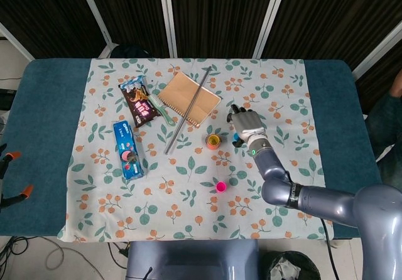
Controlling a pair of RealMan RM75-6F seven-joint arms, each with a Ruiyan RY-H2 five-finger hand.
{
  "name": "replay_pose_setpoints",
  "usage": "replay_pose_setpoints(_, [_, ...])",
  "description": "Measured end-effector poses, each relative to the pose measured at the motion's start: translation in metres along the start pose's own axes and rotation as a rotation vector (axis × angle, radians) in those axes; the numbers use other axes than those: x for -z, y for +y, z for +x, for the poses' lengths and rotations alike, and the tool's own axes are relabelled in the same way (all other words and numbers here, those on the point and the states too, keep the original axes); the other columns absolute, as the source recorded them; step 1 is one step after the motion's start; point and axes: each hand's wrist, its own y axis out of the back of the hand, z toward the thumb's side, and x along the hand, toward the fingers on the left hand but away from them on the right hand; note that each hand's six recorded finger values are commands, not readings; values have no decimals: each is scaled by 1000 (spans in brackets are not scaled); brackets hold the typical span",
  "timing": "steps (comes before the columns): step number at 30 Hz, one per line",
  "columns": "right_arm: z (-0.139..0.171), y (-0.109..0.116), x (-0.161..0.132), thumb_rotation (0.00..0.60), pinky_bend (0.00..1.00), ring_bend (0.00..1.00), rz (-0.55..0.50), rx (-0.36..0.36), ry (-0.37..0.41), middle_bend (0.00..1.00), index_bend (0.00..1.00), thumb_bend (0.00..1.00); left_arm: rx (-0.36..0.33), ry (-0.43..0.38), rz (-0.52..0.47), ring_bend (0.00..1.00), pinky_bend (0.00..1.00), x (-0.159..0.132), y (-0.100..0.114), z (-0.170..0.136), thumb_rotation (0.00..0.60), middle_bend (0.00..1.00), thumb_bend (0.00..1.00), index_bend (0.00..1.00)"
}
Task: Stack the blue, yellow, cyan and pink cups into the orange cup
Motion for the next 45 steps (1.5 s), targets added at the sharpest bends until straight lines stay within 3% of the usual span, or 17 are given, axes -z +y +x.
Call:
replay_pose_setpoints(14, [-11, -22, 12, 600, 202, 115, -24, 19, 10, 0, 388, 322, 5, 7, 6, 0, 0, 1, -1, 0, 600, 11, 193, 225])
replay_pose_setpoints(45, [-27, -38, 19, 600, 205, 116, -40, -7, -4, 0, 452, 388, 10, 12, 13, 0, 0, 2, -1, 1, 600, 11, 193, 227])
